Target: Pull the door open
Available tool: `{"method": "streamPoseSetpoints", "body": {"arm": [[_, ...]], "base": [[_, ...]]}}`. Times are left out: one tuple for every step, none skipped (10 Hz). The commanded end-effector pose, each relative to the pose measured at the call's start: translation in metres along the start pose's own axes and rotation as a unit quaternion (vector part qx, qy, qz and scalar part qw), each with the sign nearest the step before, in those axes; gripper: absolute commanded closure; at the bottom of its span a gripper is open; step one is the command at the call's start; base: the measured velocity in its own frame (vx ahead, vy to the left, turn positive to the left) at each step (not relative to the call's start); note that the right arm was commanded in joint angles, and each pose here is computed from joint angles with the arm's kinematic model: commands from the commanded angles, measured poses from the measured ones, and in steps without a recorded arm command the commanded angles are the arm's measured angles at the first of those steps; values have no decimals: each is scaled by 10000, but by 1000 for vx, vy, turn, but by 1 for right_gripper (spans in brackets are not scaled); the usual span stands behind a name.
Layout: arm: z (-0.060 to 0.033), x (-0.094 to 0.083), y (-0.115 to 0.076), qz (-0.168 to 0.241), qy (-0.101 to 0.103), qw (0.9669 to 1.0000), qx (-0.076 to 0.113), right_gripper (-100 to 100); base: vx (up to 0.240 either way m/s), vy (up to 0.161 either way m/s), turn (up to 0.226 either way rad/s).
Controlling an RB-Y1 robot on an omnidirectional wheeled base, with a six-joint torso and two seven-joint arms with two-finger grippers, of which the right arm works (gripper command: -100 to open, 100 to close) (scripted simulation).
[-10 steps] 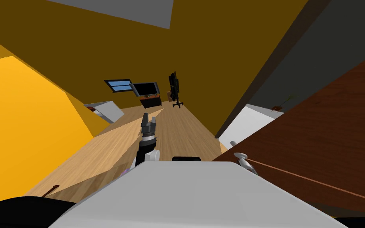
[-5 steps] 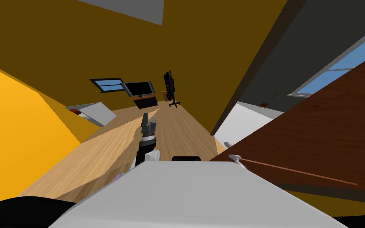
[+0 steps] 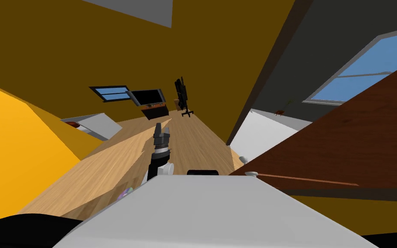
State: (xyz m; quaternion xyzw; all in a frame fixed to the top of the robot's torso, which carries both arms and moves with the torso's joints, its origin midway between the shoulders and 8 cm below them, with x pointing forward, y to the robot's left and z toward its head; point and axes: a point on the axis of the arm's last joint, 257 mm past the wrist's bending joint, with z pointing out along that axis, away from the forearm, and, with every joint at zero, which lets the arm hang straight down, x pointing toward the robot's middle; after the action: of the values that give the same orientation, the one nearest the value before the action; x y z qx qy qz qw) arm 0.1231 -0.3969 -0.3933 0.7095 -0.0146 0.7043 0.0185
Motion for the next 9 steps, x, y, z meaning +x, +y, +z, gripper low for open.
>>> {"method": "streamPoseSetpoints", "body": {"arm": [[-49, 13, -89, 21, 34, 9999, 125, 100], [-22, -11, -62, 18, 7, 10000, 84, 100], [-55, -41, -97, 19, -39, 9999, 130, 100], [-66, -52, -104, 17, -57, 9999, 142, 100], [-83, -68, -116, 14, -84, 9998, 162, 100], [-104, -85, -130, 10, -115, 9998, 185, 100], [-133, -108, -150, 5, -155, 9996, 219, 100], [-152, -123, -164, 2, -181, 9995, 243, 100], [-152, -123, -164, 2, -181, 9995, 243, 100]], "base": [[-72, -72, -32], [-32, -23, 6], [53, 57, -65], [108, 84, -91], [135, 102, -77], [126, 120, -49], [112, 97, -63], [116, 72, -58], [79, 34, -12]]}}
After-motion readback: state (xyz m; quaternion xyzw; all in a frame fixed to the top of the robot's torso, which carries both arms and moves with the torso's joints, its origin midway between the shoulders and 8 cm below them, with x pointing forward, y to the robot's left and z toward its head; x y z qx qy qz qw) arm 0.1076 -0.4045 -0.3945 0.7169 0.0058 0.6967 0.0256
